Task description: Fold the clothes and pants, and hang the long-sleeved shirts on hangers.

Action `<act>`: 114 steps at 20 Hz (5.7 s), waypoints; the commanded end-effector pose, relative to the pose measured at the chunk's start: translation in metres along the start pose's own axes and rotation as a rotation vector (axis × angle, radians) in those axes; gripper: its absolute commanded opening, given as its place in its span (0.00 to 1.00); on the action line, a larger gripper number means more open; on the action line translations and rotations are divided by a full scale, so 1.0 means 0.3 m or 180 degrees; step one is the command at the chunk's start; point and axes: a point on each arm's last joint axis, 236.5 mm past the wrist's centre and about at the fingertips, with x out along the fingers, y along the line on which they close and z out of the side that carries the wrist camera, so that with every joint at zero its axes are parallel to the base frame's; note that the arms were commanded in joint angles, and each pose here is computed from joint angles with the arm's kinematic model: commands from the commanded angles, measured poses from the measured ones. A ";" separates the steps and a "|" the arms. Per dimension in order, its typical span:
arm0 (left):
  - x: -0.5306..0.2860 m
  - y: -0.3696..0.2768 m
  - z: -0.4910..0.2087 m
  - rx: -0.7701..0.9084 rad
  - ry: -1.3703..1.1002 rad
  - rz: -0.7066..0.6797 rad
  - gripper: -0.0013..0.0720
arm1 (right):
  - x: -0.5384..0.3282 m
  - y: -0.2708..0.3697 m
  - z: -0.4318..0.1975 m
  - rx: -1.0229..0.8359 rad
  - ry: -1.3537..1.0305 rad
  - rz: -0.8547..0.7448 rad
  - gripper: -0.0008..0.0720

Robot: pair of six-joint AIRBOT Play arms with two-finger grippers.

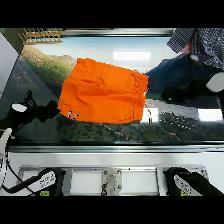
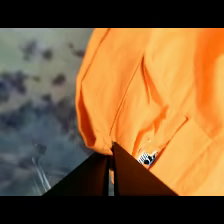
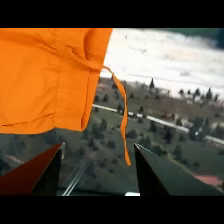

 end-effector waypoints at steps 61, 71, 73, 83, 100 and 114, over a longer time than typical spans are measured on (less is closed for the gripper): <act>-0.878 -1.057 0.427 0.1440 -0.1614 -0.1777 0.02 | -0.320 0.330 0.008 0.0180 -0.0546 0.0760 0.03; -0.402 -1.133 0.477 0.1427 -0.0927 -0.1688 0.02 | 0.068 0.172 0.430 0.0206 -0.0885 0.0334 0.03; -0.389 -1.073 0.473 0.1581 -0.0877 -0.1362 0.02 | 0.068 0.165 0.424 0.0039 -0.0872 0.0284 0.03; -0.161 -0.499 -0.027 0.1411 0.0211 -0.0163 0.02 | 0.240 -0.063 0.112 -0.0555 0.0196 -0.0439 0.03; 0.028 -0.154 -0.509 0.1200 0.1018 0.0201 0.28 | 0.435 -0.200 -0.124 -0.0517 0.0639 -0.0640 0.59; -0.247 -0.443 -0.432 0.1336 0.0427 -0.0537 0.03 | 0.228 -0.440 -0.006 0.0555 0.0226 0.0676 0.92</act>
